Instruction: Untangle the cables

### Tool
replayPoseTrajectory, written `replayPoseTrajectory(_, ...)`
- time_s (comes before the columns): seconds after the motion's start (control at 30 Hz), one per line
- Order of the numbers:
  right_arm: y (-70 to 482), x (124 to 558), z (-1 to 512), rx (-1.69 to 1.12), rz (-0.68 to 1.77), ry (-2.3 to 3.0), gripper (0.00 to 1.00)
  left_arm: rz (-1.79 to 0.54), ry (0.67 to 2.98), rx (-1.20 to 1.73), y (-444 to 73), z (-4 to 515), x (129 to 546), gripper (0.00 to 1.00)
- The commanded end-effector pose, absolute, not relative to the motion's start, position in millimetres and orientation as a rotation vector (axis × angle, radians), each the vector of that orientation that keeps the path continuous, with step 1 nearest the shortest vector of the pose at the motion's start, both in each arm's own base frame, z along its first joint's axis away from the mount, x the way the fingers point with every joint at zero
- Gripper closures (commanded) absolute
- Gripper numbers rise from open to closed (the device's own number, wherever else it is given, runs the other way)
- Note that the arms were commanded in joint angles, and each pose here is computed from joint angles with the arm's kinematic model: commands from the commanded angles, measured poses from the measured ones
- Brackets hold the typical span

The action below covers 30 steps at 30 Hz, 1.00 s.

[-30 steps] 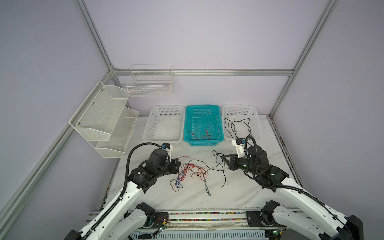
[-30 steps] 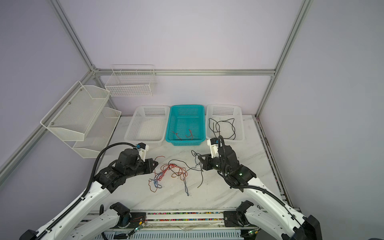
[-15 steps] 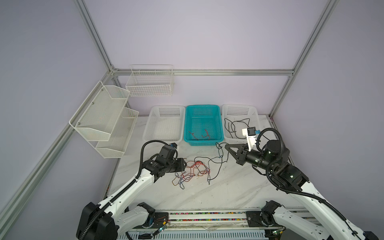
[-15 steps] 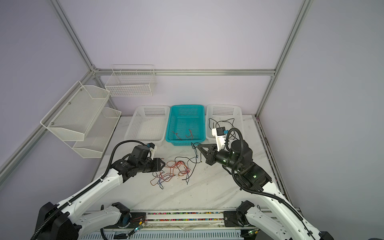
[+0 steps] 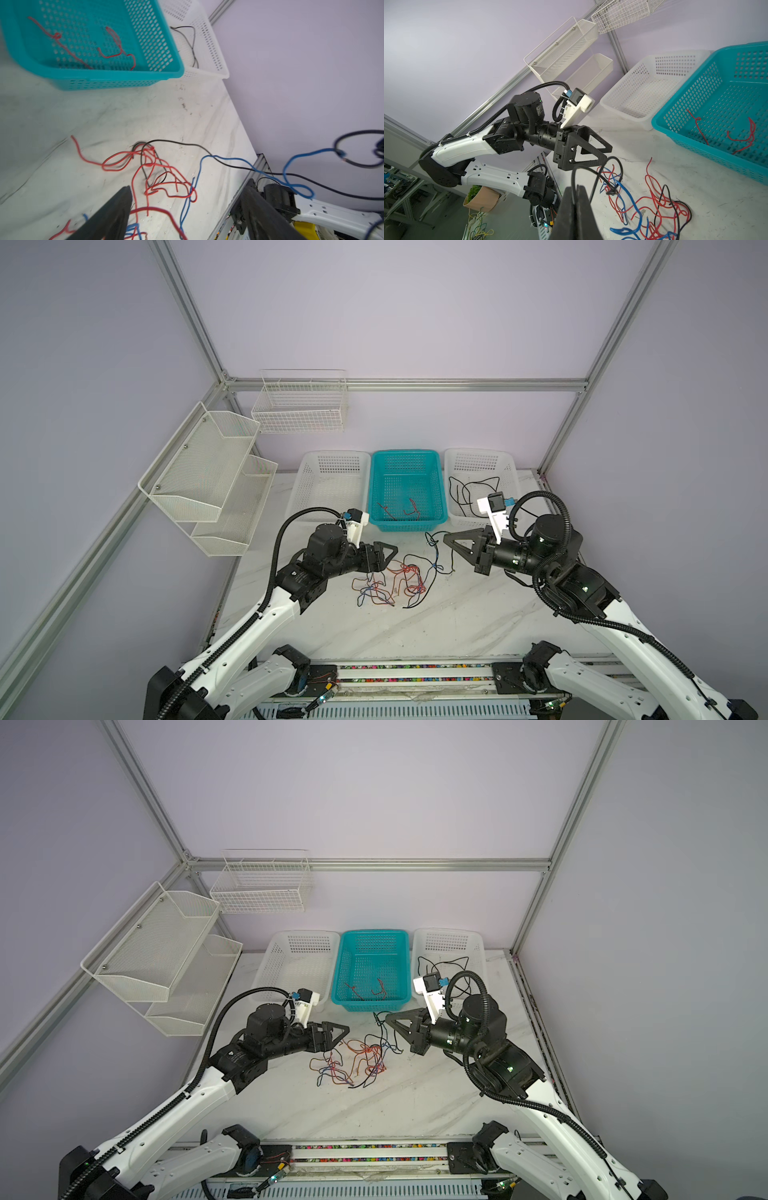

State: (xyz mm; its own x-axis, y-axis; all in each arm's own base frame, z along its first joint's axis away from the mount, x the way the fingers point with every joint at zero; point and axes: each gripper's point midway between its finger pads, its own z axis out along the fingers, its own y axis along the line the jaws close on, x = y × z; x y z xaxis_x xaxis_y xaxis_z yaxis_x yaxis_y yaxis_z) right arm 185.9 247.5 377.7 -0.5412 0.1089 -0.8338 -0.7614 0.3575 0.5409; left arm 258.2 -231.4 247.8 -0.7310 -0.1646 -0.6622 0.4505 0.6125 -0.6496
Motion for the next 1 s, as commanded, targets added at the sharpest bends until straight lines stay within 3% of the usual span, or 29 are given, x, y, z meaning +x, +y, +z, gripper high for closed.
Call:
replayPoseTrajectory(0.0,250,178,395,-0.618,1.349,1.694,1.0,-1.285,1.947,0.407,-261,292,246,0.14)
replayPoseTrajectory(0.4,256,175,394,-0.641,1.416,1.674,1.0,-1.445,1.829,0.622,-316,296,216,0.08)
replayPoseTrajectory(0.7,257,167,399,-0.652,1.473,1.641,1.0,-1.451,1.858,0.632,-332,278,219,0.12)
replayPoseTrajectory(0.83,257,166,399,-0.652,1.48,1.638,1.0,-1.461,1.861,0.631,-337,274,221,0.28)
replayPoseTrajectory(0.97,256,166,398,-0.643,1.476,1.64,1.0,-1.47,1.868,0.631,-340,271,222,0.6)
